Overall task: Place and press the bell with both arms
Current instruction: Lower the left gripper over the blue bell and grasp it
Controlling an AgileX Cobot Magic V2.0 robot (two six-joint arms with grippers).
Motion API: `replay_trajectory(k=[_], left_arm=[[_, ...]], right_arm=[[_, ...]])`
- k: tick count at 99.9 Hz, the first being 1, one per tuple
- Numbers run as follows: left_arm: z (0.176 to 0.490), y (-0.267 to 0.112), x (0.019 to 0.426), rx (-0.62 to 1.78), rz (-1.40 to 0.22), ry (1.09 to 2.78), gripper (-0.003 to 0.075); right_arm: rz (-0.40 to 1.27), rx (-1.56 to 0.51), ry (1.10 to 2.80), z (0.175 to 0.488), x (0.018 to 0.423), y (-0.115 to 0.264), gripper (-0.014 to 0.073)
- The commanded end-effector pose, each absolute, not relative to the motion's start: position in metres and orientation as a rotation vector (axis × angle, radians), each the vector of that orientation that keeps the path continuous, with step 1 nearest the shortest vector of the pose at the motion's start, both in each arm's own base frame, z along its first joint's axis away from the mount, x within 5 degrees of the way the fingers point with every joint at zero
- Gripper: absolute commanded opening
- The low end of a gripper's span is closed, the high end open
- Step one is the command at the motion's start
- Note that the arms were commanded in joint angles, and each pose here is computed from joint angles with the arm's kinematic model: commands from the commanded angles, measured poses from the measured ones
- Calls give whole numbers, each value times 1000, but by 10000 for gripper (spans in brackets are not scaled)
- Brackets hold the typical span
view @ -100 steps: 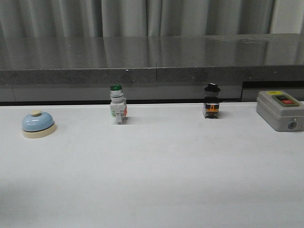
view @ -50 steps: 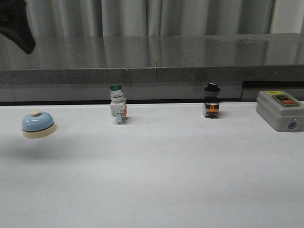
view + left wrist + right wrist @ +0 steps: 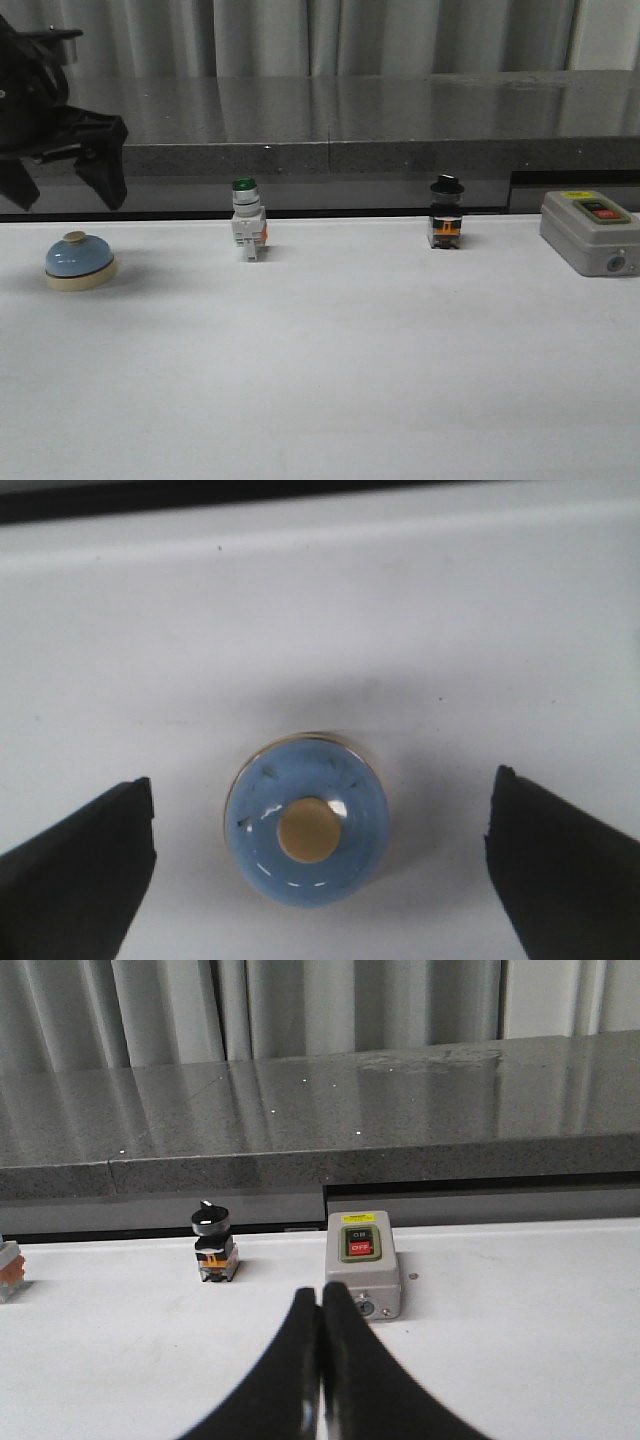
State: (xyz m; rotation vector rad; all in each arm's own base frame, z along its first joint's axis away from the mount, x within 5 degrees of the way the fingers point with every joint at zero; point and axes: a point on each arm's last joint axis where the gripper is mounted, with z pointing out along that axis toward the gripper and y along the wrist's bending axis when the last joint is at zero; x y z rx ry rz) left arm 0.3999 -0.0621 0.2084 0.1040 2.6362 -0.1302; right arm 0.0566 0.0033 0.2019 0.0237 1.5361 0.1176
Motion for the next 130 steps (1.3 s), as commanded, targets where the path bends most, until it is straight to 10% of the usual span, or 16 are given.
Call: replay_trajectory(k=[1, 54, 93, 130], left_arm=[[227, -66, 406, 112, -140, 2545, 640], [183, -67, 416, 113, -129, 2642, 629], [184, -67, 415, 114, -129, 2648, 240], [246, -85, 390, 194, -160, 2563, 207]], right_arm=[[119, 29, 1423, 215, 54, 3, -60], [119, 29, 1423, 215, 54, 3, -60], [119, 29, 1423, 215, 54, 3, -60], [119, 29, 1423, 215, 54, 3, -60]])
